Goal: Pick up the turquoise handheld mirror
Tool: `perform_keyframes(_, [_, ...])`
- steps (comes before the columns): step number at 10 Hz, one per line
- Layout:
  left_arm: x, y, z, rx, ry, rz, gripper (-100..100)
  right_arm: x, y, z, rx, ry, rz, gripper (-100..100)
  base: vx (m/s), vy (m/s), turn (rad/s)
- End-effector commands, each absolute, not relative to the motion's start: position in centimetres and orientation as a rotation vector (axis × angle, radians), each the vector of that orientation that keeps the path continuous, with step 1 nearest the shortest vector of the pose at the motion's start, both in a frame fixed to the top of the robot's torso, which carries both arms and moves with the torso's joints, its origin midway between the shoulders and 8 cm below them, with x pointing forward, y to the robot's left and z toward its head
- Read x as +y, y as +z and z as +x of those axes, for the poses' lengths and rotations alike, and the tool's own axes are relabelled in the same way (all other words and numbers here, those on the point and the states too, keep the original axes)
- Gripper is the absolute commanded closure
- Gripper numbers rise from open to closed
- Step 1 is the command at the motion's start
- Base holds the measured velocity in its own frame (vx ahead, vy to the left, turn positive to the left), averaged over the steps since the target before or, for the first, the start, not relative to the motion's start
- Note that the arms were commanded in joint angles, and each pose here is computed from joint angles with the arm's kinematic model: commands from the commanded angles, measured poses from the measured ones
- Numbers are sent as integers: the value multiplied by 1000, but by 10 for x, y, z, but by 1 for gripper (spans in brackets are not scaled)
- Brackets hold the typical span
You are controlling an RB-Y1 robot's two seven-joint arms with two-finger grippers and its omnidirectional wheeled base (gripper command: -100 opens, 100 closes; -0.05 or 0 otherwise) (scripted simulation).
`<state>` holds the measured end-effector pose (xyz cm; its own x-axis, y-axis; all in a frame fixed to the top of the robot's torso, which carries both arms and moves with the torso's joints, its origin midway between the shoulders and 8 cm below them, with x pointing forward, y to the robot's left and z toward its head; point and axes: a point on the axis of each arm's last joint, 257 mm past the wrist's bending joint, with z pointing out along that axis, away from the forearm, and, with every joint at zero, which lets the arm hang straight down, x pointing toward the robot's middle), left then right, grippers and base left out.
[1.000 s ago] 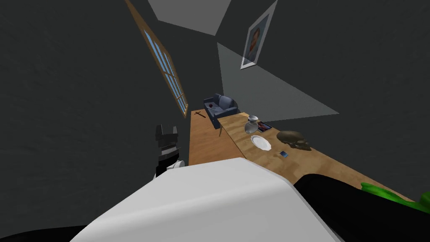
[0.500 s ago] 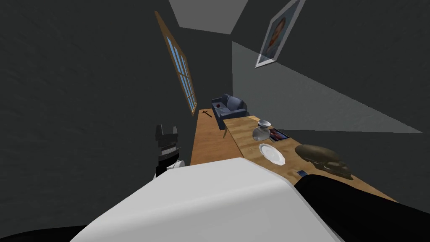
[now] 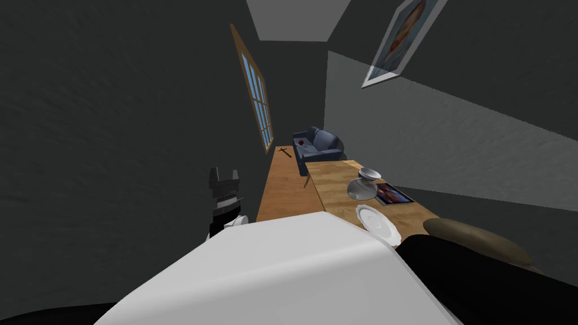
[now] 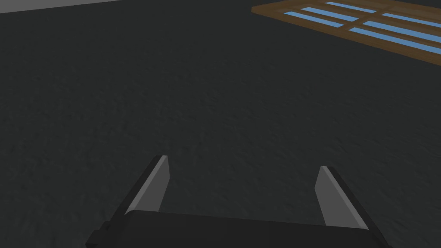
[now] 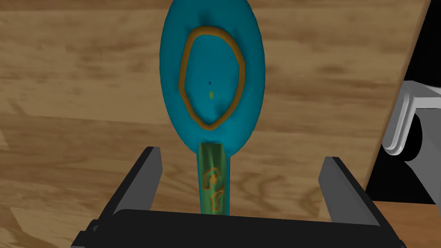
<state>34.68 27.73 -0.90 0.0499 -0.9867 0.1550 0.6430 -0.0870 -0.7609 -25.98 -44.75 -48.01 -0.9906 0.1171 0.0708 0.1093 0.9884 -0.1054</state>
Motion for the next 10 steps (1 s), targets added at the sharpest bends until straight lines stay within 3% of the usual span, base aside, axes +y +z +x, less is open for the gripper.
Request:
perform_keyframes(1, [277,-9,347,552,-1478,-815,0,-446,-490,-242,-3085,157,-158,-100,2,-99,200])
perform_keyframes(2, [277,-9,347,552,-1478,-815,0,-446,-488,-250,-3072,159,-162,-100,-4,-47,44])
perform_keyframes(3, [277,-9,347,552,-1478,-815,0,-447,-489,-248,-3074,160,-161,0,1,-10,-5])
perform_keyframes(4, [277,-9,347,552,-1478,-815,0,-444,-497,-249,-3073,160,-171,-100,-8,-14,58])
perform_keyframes(9, [277,-9,347,552,-1478,-815,0,-436,-512,-250,-3072,157,-186,-100,-16,-17,30])
perform_keyframes(10, [277,-9,347,552,-1478,-815,0,-436,-512,-250,-3072,156,-187,100,0,0,0])
